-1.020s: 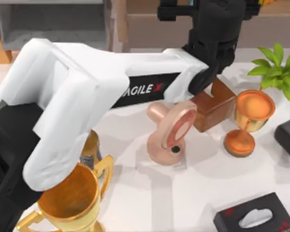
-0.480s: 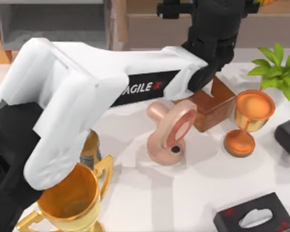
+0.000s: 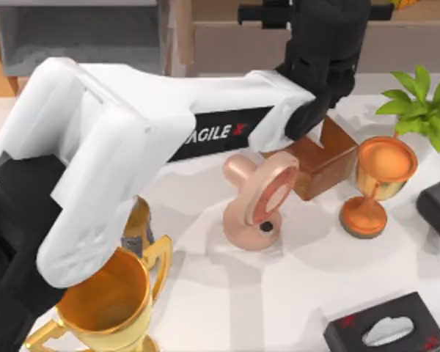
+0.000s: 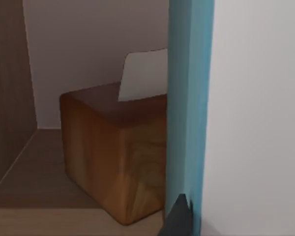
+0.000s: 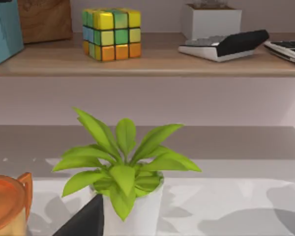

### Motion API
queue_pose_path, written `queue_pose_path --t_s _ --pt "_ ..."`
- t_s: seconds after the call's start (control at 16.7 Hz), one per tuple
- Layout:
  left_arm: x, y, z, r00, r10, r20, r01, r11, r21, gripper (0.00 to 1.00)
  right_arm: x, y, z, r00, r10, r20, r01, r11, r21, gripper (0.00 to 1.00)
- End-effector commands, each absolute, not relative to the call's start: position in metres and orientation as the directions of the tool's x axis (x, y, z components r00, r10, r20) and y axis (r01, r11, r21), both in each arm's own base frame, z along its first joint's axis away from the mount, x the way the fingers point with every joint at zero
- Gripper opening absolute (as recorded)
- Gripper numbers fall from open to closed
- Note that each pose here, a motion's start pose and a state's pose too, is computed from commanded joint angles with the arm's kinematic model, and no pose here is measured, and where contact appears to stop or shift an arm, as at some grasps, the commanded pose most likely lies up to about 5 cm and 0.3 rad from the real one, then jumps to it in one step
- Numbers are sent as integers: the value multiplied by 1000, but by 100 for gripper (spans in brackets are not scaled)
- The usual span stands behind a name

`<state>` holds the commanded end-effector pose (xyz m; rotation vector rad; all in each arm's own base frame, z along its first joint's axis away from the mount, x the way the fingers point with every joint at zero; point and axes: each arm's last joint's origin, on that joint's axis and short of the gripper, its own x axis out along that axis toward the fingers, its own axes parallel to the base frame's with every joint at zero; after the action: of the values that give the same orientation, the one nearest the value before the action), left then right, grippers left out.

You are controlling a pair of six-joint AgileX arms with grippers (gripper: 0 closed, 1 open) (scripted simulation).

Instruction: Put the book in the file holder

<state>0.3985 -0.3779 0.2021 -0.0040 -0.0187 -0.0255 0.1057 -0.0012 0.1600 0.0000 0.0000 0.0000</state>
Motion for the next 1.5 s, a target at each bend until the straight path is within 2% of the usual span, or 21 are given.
queue_pose_path --t_s 0.06,0.12,0.6,0.96,1.5 --pt "398 -378 202 1000 -25 19 25 1000 -4 2 106 -1 160 1000 0 0 0 1000 0 100" --pt "398 -378 202 1000 -25 19 25 1000 -4 0 106 -1 160 1000 0 0 0 1000 0 100" --pt "397 -379 203 999 -29 20 29 1000 -4 0 106 -1 160 1000 0 0 0 1000 0 100" --pt "394 -382 219 998 -42 38 42 999 -14 0 106 -1 160 1000 0 0 0 1000 0 100" --pt "396 -378 218 999 -33 19 33 999 4 0 106 -1 160 1000 0 0 0 1000 0 100"
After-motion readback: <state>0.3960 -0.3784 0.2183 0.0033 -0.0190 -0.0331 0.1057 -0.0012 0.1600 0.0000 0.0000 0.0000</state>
